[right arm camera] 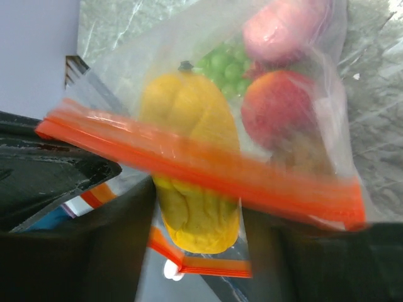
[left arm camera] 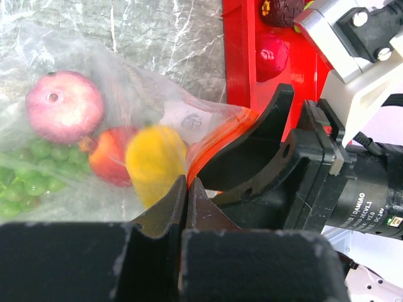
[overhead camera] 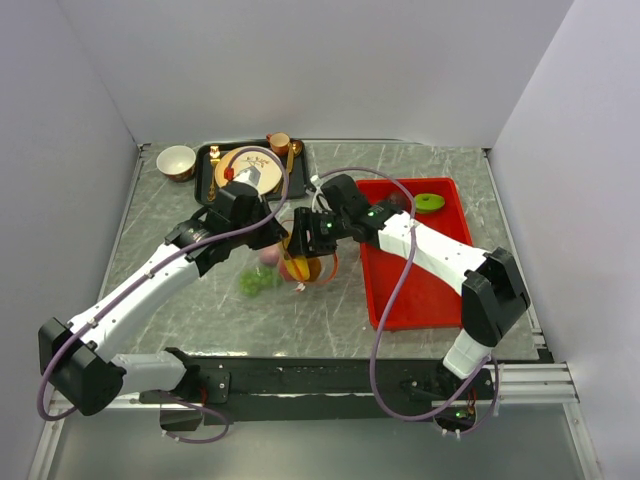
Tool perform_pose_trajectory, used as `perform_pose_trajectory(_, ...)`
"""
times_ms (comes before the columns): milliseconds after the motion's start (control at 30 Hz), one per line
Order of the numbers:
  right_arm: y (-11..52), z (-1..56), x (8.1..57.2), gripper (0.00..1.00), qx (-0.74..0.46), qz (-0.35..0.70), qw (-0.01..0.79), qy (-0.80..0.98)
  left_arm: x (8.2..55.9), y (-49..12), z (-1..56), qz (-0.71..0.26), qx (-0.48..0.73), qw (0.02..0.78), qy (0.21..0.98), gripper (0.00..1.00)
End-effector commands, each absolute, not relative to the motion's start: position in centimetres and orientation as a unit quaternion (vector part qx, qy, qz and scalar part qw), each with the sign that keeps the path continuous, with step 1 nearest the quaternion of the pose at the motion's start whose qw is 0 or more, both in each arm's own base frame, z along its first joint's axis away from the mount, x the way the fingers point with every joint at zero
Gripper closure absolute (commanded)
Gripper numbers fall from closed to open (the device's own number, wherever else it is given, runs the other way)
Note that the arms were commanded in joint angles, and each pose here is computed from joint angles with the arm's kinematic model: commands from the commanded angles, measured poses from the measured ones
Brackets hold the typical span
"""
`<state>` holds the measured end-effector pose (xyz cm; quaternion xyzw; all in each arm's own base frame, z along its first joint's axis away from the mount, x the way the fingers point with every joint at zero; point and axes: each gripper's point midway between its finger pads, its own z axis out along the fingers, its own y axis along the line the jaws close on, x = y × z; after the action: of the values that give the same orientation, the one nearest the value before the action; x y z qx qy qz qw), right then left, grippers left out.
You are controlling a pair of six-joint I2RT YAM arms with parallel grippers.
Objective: Place the food in the zip-top bag and seal the zipper
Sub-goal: Place the fake fruit in the zipper food storage bag, then pick up the fake fruit from the bin.
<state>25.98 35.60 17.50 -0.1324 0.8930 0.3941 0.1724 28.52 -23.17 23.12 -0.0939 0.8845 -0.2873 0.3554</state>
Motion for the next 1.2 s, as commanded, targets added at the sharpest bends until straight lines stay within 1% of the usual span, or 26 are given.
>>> perform_pose_trajectory(0,36.2,19.8,26.6,0.28,-0.144,0.407,0.205,0.878,28.8,-22.9,25.7,-0.307,-0.106,0.388,0.863,0.99)
perform_pose_trajectory(33,36.0,19.8,26.7,0.22,-0.142,0.405,0.208,0.879,28.8,-22.9,25.7,-0.307,-0.108,0.390,0.862,0.99)
perform_pose_trajectory(67,35.8,19.9,26.7,0.20,-0.139,0.403,0.212,0.879,28.8,-22.8,26.0,-0.308,-0.109,0.394,0.859,0.99)
perform_pose_trajectory(100,35.7,20.0,26.7,0.13,-0.139,0.402,0.215,0.879,28.9,-22.5,26.1,-0.303,-0.114,0.397,0.859,0.99)
perform_pose_trajectory(200,35.0,20.4,27.0,0.12,-0.131,0.385,0.233,0.884,29.0,-22.1,26.2,-0.297,-0.119,0.402,0.858,0.99)
perform_pose_trajectory(267,33.9,21.1,27.6,0.11,-0.117,0.366,0.258,0.886,28.9,-22.0,26.4,-0.296,-0.120,0.405,0.857,0.99)
perform_pose_trajectory(333,32.5,21.4,28.1,0.09,-0.105,0.341,0.279,0.891,29.0,-21.7,26.3,-0.289,-0.126,0.406,0.858,0.99)
perform_pose_trajectory(367,31.2,22.1,28.9,0.07,-0.087,0.318,0.311,0.891,29.0,-21.6,26.4,-0.287,-0.130,0.407,0.857,0.99)
perform_pose_trajectory(433,29.0,21.8,29.5,0.03,-0.061,0.288,0.330,0.897,29.1,-20.7,26.3,-0.270,-0.150,0.413,0.857,0.99)
perform_pose_trajectory(467,27.5,22.7,30.1,0.02,-0.040,0.270,0.359,0.893,29.2,-20.4,26.4,-0.267,-0.157,0.417,0.854,0.99)
perform_pose_trajectory(500,26.5,22.8,30.4,0.00,-0.025,0.262,0.368,0.892,29.2,-20.1,26.4,-0.266,-0.162,0.422,0.852,0.99)
perform_pose_trajectory(533,24.9,21.9,30.8,0.00,-0.005,0.251,0.371,0.894,29.2,-19.7,26.6,-0.264,-0.168,0.430,0.847,0.99)
perform_pose_trajectory(600,22.4,22.4,31.2,0.00,0.032,0.237,0.392,0.888,29.1,-19.7,26.9,-0.269,-0.169,0.434,0.843,0.98)
perform_pose_trajectory(633,20.0,21.0,32.0,0.00,0.064,0.217,0.388,0.893,29.1,-19.7,27.0,-0.270,-0.169,0.434,0.843,0.98)
perform_pose_trajectory(700,17.7,20.1,32.3,0.00,0.100,0.207,0.380,0.896,29.1,-19.9,26.8,-0.271,-0.165,0.431,0.845,0.98)
perform_pose_trajectory(767,14.8,17.7,32.8,0.00,0.134,0.179,0.352,0.909,29.2,-20.3,26.4,-0.270,-0.160,0.420,0.851,0.99)
perform_pose_trajectory(833,13.5,15.6,32.8,0.00,0.145,0.157,0.327,0.921,29.4,-20.7,26.0,-0.268,-0.157,0.412,0.857,0.99)
perform_pose_trajectory(933,12.4,13.9,32.9,0.00,0.152,0.139,0.309,0.929,29.5,-21.2,25.7,-0.272,-0.152,0.405,0.860,0.99)
perform_pose_trajectory(1167,10.7,13.0,34.5,0.00,0.179,0.127,0.308,0.926,29.3,-21.4,25.1,-0.273,-0.151,0.396,0.864,0.99)
